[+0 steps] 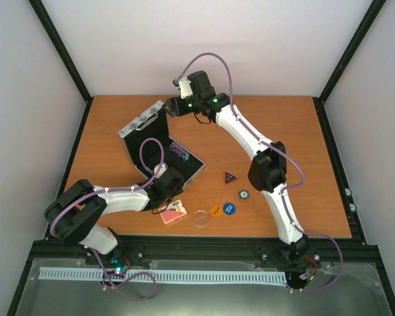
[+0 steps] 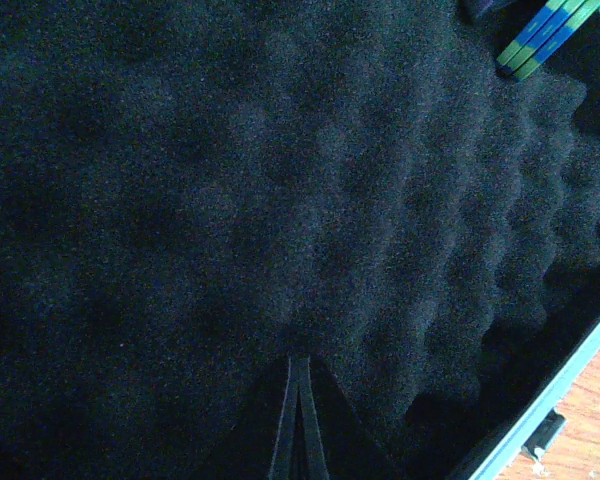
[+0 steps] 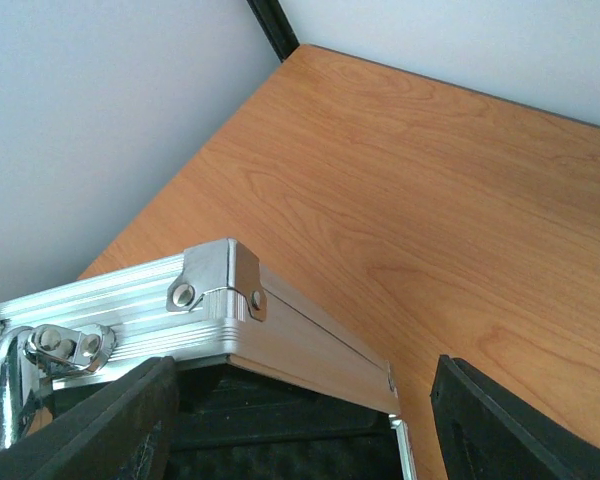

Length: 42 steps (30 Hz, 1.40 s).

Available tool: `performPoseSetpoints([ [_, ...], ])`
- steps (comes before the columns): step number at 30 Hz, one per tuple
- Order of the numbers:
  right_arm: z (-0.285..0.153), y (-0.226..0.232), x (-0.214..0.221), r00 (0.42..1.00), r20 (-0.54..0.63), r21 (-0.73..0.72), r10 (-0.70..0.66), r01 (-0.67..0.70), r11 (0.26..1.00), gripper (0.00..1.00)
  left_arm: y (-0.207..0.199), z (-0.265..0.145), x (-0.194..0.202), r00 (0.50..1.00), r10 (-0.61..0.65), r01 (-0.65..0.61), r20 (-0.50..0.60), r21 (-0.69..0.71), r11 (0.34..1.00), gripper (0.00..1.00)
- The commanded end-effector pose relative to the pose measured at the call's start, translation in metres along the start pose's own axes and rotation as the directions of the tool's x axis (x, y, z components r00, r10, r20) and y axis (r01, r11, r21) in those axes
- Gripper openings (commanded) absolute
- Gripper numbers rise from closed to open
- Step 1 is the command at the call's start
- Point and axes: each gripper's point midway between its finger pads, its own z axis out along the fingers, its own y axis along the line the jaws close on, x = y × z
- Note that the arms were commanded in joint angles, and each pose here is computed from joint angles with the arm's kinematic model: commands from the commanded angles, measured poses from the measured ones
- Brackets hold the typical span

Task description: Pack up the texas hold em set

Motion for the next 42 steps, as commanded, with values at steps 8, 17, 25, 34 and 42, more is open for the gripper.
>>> performPoseSetpoints([
  [8,0.022,0.004,0.004,1.0,-0.006,-0.023,-0.01,0.01,1.0,0.71,0.09,-0.002,0.054,0.974,0.076,-0.133,-0.212,-0.274,0.953,0.01],
  [17,0.016,0.003,0.002,1.0,0.007,-0.007,-0.023,0.023,1.0,0.71,0.084,-0.003,0.05,0.976,0.084,-0.137,-0.202,-0.262,0.955,0.01],
  [25,0.033,0.002,0.002,1.0,0.016,-0.045,-0.025,0.025,0.999,0.72,0.088,-0.003,0.051,0.975,0.084,-0.14,-0.207,-0.271,0.952,0.01],
  [34,0.042,-0.001,0.009,0.999,0.01,-0.053,-0.041,0.041,0.998,0.72,0.088,-0.005,0.05,0.975,0.087,-0.143,-0.204,-0.275,0.951,0.01],
  [42,0.023,0.004,0.006,0.999,0.008,-0.035,-0.049,0.049,0.998,0.72,0.085,-0.006,0.047,0.977,0.088,-0.14,-0.196,-0.269,0.953,0.01],
])
